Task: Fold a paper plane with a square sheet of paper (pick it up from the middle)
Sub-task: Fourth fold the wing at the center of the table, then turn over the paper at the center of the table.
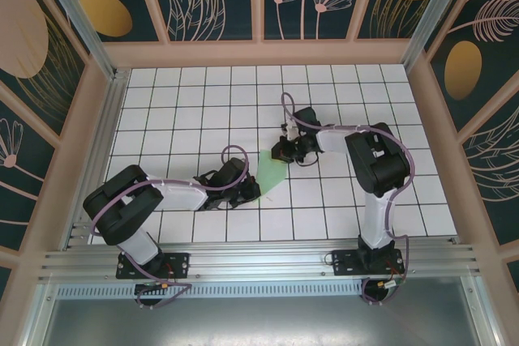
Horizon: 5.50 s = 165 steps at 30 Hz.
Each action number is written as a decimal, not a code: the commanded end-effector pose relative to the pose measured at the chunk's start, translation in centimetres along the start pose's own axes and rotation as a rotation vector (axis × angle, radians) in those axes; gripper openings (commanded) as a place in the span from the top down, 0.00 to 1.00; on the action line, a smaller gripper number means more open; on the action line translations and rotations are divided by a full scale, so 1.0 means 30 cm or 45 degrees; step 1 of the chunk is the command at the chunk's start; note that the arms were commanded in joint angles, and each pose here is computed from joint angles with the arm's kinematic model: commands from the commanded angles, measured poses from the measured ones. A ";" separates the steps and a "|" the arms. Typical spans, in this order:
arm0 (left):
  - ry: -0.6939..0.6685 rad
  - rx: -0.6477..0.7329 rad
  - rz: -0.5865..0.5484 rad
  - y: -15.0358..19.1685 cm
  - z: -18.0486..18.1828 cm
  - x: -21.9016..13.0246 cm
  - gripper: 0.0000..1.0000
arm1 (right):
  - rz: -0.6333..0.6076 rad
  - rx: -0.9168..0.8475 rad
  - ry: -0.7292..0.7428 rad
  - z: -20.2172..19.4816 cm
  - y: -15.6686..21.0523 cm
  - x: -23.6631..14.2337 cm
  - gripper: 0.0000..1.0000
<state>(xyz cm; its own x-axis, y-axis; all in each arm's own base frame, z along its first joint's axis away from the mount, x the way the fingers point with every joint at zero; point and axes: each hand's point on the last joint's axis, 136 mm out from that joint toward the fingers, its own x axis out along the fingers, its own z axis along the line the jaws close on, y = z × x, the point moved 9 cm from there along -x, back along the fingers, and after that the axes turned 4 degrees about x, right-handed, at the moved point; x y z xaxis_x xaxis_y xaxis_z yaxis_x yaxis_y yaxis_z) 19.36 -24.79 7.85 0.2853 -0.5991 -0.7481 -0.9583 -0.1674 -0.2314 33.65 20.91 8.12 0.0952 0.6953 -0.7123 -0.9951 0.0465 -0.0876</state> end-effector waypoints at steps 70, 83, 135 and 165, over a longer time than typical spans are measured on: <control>-0.315 -0.039 0.197 0.123 0.190 0.004 1.00 | -0.079 0.129 0.168 0.045 0.116 0.036 1.00; -0.325 -0.050 0.194 0.133 0.204 -0.013 1.00 | -0.215 0.139 0.194 -0.051 -0.064 -0.019 1.00; -0.129 -0.081 -0.386 -0.119 0.045 -0.285 0.15 | -0.127 0.199 -0.120 0.105 0.236 -0.014 0.56; -0.020 -0.118 -0.376 -0.238 0.113 -0.324 0.03 | -0.316 -0.100 0.379 0.196 0.174 -0.237 0.96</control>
<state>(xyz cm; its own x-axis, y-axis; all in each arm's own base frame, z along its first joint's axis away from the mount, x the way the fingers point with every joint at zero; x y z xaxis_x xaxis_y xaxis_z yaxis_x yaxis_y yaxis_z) 22.39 -15.22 13.71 0.5405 -0.4679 -0.6992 -0.8301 -0.4322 -0.3524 28.06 22.30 13.85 0.2901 0.5858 -0.7568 -0.9565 0.2023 -0.2101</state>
